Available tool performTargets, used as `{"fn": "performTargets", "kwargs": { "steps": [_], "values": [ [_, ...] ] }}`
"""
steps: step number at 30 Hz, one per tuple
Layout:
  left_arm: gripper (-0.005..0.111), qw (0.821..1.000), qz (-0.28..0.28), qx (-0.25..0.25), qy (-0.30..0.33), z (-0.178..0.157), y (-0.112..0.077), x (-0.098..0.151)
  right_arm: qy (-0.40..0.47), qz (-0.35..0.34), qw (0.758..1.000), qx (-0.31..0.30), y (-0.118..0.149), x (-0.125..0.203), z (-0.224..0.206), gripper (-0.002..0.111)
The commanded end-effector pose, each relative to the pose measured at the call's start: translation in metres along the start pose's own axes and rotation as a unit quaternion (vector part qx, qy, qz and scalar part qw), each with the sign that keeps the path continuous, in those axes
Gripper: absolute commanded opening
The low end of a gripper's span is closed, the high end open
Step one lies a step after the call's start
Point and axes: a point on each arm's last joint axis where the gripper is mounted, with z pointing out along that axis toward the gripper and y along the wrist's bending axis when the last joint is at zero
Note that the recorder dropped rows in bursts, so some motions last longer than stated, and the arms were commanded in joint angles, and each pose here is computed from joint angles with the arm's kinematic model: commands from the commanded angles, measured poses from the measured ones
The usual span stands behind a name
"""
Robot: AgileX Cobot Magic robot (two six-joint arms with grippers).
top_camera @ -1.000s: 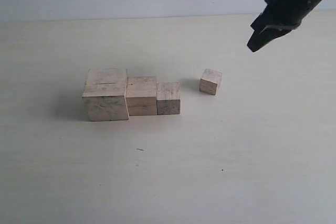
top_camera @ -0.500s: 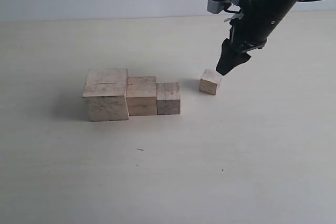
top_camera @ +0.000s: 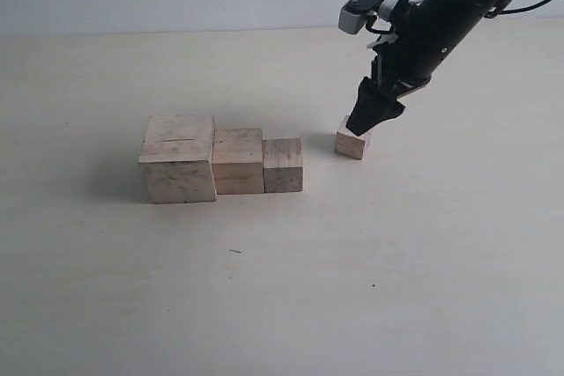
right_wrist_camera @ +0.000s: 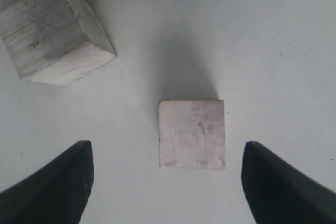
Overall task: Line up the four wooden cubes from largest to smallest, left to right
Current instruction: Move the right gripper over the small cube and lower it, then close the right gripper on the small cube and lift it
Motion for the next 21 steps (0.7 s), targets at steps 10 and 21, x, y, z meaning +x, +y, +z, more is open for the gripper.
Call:
{"fn": "performTargets", "kwargs": {
  "steps": [10, 21],
  "values": [
    [0.000, 1.000, 0.002, -0.002, -0.008, 0.000, 0.000, 0.000, -0.007, 0.000, 1.000, 0.021, -0.014, 0.005, 0.023, 0.074],
    [0.000, 1.000, 0.002, -0.002, -0.008, 0.000, 0.000, 0.000, 0.010, 0.006, 1.000, 0.001, -0.015, 0.011, 0.036, 0.029]
  ]
}}
